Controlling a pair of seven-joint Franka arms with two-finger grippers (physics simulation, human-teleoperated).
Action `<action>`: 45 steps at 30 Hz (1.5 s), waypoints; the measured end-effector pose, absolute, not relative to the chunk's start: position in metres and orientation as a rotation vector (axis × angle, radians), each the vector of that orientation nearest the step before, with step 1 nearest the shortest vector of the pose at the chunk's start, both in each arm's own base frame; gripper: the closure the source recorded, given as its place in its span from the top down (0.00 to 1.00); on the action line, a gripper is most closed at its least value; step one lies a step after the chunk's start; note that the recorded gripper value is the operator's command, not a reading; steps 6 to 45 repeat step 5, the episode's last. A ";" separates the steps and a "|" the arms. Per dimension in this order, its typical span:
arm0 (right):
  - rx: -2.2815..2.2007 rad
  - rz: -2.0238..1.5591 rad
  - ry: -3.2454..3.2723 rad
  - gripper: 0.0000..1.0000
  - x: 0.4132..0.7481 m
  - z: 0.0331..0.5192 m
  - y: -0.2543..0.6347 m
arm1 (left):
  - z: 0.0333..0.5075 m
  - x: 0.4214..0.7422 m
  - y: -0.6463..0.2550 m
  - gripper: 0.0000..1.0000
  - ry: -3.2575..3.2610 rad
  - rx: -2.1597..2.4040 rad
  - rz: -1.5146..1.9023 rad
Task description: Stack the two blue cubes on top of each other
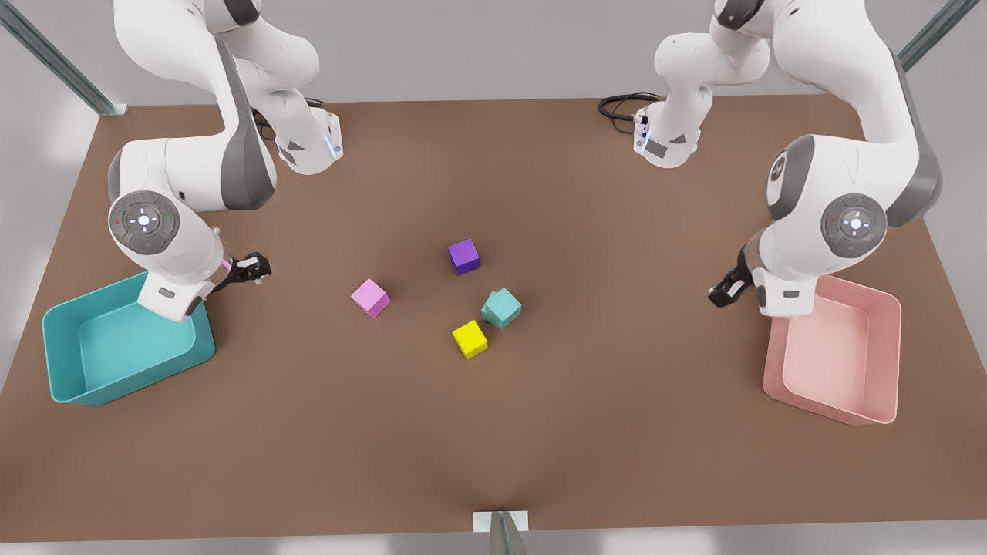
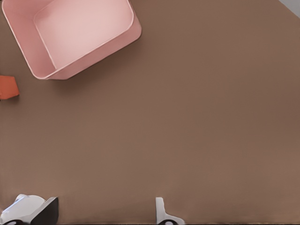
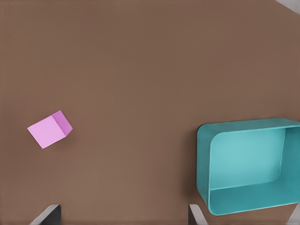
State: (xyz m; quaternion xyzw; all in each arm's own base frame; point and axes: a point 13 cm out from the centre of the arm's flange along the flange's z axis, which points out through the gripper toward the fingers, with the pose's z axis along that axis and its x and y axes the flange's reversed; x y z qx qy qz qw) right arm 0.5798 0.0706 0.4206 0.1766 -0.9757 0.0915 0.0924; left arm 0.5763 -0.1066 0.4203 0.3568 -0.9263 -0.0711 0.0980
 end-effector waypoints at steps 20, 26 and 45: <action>0.513 0.272 -2.897 1.00 0.579 0.420 0.071 | 0.420 0.558 -0.115 1.00 -2.753 0.749 -0.173; 0.513 0.272 -2.897 1.00 0.579 0.420 0.071 | 0.420 0.558 -0.115 1.00 -2.753 0.749 -0.173; 0.513 0.272 -2.897 1.00 0.579 0.420 0.071 | 0.420 0.558 -0.115 1.00 -2.753 0.749 -0.173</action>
